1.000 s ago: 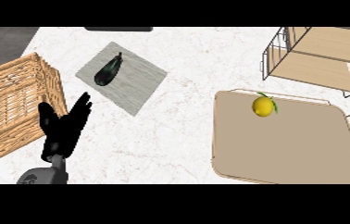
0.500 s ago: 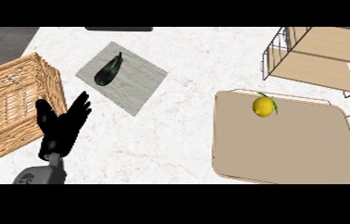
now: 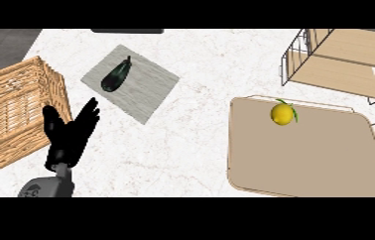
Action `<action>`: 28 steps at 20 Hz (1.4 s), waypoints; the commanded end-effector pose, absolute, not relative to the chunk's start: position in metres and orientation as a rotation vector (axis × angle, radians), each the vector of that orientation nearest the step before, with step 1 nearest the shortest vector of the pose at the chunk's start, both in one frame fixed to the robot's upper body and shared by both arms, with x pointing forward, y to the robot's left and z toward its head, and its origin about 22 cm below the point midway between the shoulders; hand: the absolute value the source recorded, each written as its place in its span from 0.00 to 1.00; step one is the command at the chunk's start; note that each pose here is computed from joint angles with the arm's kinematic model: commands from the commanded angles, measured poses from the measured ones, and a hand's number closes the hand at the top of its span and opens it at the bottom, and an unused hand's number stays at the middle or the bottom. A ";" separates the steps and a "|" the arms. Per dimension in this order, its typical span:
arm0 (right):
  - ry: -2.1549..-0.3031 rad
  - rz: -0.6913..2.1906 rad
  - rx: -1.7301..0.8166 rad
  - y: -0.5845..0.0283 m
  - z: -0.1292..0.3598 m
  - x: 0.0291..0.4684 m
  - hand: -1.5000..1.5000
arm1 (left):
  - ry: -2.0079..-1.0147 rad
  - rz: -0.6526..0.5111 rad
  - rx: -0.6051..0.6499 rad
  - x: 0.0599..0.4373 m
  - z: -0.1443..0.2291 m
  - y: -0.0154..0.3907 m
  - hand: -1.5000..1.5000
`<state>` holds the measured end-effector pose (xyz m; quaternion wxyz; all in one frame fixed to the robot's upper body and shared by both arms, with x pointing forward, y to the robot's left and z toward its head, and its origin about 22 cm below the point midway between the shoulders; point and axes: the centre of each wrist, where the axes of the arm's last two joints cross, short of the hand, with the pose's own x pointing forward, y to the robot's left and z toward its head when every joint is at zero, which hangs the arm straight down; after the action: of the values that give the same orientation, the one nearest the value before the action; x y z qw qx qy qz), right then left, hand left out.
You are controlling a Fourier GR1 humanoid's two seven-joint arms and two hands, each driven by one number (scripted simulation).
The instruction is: Pick the tomato from the tray and place it in the tiered shelf
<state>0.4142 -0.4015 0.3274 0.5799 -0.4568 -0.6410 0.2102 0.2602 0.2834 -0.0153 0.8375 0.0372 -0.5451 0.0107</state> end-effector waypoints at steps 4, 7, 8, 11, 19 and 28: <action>-1.445 0.569 -1.118 -0.412 0.327 0.415 1.00 | -1.099 0.027 0.075 0.254 -0.020 0.290 0.50; -1.536 0.264 -1.011 -0.429 0.325 0.406 0.00 | -1.112 0.040 0.083 0.256 -0.016 0.316 0.50; -1.542 0.210 -0.980 -0.420 0.337 0.411 0.00 | -1.108 0.030 0.091 0.259 -0.017 0.287 0.50; -1.572 0.156 -0.934 -0.416 0.331 0.415 0.00 | -1.126 0.039 0.063 0.252 -0.022 0.293 0.50; -1.678 -0.121 -0.690 -0.433 0.340 0.406 0.00 | -1.115 0.039 0.086 0.251 -0.020 0.291 0.50; -1.654 -0.424 -0.934 -0.487 0.364 0.363 0.00 | -1.129 0.014 0.085 0.257 -0.016 0.285 0.50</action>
<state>0.3802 -0.4653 0.3593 0.5789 -0.3522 -0.7224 -0.1378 0.2586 0.2872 -0.0147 0.8373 0.0421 -0.5450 0.0099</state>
